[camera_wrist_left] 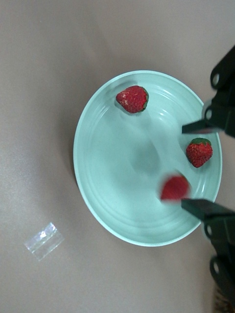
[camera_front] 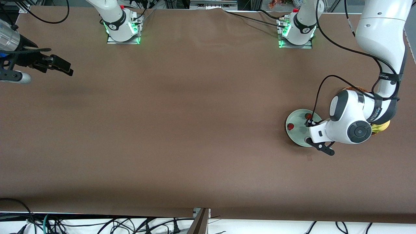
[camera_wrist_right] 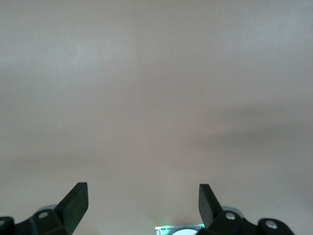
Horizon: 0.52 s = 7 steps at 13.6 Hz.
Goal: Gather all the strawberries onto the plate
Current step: 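Open the left gripper to drop the strawberry on the plate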
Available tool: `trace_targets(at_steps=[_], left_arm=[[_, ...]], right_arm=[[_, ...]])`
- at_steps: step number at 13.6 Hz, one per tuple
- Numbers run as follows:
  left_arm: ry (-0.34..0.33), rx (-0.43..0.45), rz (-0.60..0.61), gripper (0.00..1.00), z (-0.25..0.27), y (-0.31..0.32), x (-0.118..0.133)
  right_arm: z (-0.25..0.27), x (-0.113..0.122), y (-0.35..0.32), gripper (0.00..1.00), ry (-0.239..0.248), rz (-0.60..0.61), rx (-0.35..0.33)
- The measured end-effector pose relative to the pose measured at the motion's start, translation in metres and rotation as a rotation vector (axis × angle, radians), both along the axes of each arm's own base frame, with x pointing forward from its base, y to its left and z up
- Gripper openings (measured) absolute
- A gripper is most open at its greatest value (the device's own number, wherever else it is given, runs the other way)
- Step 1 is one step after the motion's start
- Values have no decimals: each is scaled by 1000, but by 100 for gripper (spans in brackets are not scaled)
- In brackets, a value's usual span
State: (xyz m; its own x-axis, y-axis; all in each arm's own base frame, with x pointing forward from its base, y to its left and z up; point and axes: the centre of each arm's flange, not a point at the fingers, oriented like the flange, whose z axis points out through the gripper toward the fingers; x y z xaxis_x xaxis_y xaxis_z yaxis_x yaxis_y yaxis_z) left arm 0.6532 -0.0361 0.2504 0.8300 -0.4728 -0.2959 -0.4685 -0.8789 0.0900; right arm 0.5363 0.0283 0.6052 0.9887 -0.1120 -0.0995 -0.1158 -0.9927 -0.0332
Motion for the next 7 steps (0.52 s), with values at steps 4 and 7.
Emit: trace_targets(at_steps=[4,7], left_arm=[[-12,-13,35,100,25,-18,3],[-63,20,140,100,92,-35,0]], right_arm=[[-6,4,5,100,13,47,2],[-13,11,8,100,1,56,2]])
